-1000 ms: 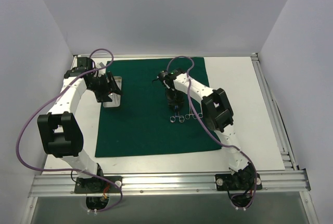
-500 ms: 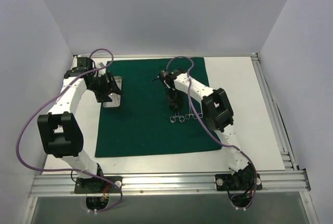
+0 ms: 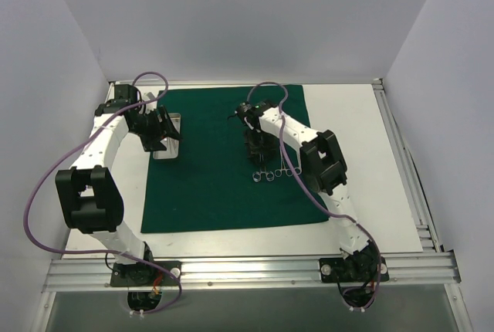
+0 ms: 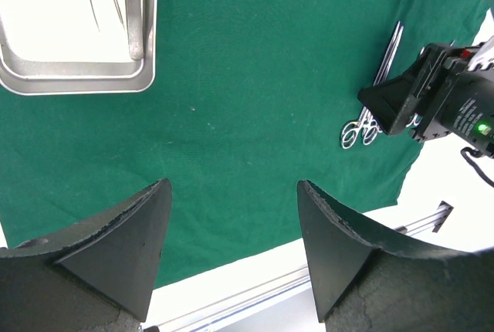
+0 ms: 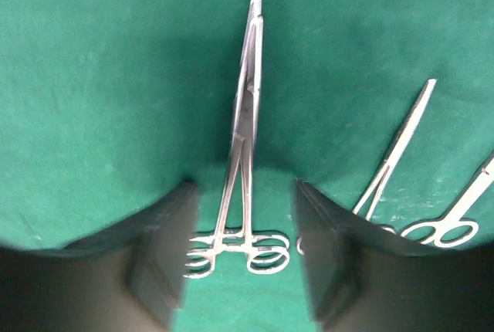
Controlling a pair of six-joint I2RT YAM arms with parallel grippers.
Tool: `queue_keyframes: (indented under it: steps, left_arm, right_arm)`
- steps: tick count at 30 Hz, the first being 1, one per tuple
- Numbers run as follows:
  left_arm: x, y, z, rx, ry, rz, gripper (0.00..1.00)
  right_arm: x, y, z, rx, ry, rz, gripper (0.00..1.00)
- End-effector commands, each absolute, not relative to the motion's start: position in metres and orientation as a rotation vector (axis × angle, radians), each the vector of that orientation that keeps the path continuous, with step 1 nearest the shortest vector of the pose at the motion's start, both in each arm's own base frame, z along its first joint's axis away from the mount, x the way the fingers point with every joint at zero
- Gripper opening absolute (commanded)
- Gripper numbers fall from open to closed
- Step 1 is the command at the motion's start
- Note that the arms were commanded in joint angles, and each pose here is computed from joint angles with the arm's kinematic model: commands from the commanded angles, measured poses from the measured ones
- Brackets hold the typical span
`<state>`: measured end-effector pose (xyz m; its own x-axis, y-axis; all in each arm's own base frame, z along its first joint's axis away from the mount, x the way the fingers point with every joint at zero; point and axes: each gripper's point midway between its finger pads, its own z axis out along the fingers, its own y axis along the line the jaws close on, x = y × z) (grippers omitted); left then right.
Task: Open and lay out the surgical kit
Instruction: Place the medical item in the surgical kit, then pick up the medical item from the container.
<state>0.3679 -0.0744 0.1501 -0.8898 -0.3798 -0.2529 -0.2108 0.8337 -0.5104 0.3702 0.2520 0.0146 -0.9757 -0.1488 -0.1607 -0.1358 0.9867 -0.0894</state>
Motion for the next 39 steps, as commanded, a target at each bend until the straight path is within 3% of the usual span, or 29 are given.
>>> queue_keyframes:
  steps: [1,6,9,11,12,13,14,17,21,24,28,35,39]
  left_arm:
    - [0.386,-0.071,0.172,-0.424,2.590,-0.683,0.75]
    - [0.390,-0.066,0.177,-0.433,2.594,-0.639,0.76]
    - [0.394,-0.058,0.180,-0.453,2.603,-0.573,0.78]
    - [0.402,-0.047,0.174,-0.492,2.620,-0.487,0.80]
    - [0.401,-0.044,0.171,-0.509,2.645,-0.458,0.94]
    - [0.403,-0.039,0.168,-0.506,2.662,-0.414,0.94]
    - [0.407,-0.033,0.155,-0.518,2.695,-0.368,0.94]
    - [0.421,-0.020,0.148,-0.497,2.720,-0.259,1.00]
    - [0.443,-0.007,0.144,-0.465,2.706,-0.154,0.86]
    - [0.454,0.000,0.128,-0.440,2.729,-0.098,0.82]
    - [0.472,-0.002,0.114,-0.395,2.750,-0.086,0.62]
    - [0.482,-0.029,0.084,-0.324,2.810,-0.073,0.52]
    - [0.485,-0.024,0.072,-0.341,2.816,-0.013,0.52]
  right_arm:
    - [0.384,0.243,0.022,-0.199,2.934,-0.148,0.58]
    - [0.394,0.242,0.041,-0.177,2.906,-0.117,0.58]
    - [0.408,0.251,0.088,-0.189,2.822,-0.039,0.58]
    - [0.424,0.255,0.132,-0.187,2.706,0.005,0.72]
    - [0.426,0.252,0.157,-0.182,2.658,0.019,0.78]
    - [0.432,0.245,0.173,-0.177,2.622,0.032,0.87]
    - [0.434,0.245,0.185,-0.174,2.603,0.078,0.90]
    - [0.440,0.221,0.216,-0.086,2.566,0.183,0.80]
    - [0.444,0.196,0.227,-0.032,2.552,0.238,0.41]
    - [0.445,0.181,0.233,-0.008,2.540,0.225,0.26]
    - [0.447,0.167,0.230,-0.004,2.554,0.185,0.24]
    - [0.450,0.156,0.221,0.028,2.581,0.184,0.24]
    - [0.455,0.153,0.218,0.048,2.588,0.194,0.24]
